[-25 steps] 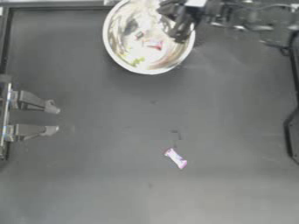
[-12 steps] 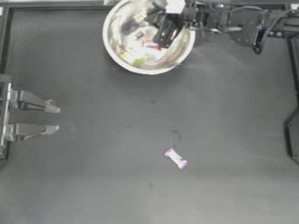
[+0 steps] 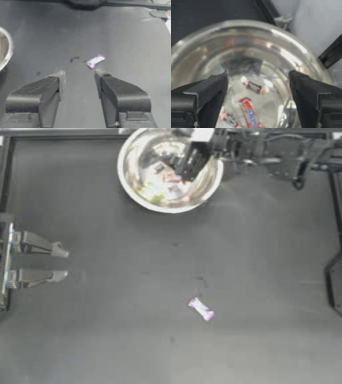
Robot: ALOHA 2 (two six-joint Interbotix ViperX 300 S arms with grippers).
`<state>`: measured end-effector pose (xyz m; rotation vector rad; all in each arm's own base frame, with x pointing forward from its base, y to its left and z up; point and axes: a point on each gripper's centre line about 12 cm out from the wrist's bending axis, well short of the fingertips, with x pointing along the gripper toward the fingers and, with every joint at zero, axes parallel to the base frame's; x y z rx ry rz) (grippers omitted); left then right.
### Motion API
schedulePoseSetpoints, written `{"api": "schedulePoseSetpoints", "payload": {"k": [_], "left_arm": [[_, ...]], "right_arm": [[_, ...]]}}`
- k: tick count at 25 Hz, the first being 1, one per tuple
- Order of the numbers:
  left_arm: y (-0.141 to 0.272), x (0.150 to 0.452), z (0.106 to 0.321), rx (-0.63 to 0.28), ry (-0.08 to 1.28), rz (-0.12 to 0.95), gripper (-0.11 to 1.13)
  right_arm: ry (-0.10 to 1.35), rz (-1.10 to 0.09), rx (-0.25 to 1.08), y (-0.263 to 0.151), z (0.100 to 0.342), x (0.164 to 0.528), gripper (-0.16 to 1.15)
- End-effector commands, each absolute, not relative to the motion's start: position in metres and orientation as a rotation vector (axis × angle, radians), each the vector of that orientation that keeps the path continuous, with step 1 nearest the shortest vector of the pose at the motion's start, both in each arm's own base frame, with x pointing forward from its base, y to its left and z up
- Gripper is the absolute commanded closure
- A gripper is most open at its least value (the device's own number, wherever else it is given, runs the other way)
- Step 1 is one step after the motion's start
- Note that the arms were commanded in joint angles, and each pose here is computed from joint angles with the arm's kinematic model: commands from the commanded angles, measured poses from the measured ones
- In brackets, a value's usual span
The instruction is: Put candies in bowl
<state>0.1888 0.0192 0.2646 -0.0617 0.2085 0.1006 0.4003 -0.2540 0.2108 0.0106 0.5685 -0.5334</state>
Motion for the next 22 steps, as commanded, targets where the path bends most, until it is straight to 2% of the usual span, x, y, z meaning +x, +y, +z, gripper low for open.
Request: {"api": "schedulePoseSetpoints", "payload": {"k": [1, 5, 13, 22], "left_arm": [[0.02, 0.193, 0.266, -0.062, 0.212, 0.105, 0.22], [0.02, 0.193, 0.266, -0.06, 0.212, 0.105, 0.22], [0.022, 0.193, 0.265, -0.054, 0.215, 0.114, 0.22], [0.023, 0.192, 0.267, -0.05, 0.212, 0.115, 0.22]], "right_arm": [[0.514, -0.523, -0.012, -0.229, 0.255, 0.394, -0.01], [0.49, -0.487, -0.02, -0.194, 0.28, 0.38, -0.01], [0.389, -0.351, -0.011, -0.116, 0.312, 0.344, -0.01], [0.392, -0.209, 0.035, -0.05, 0.309, 0.303, 0.0]]}}
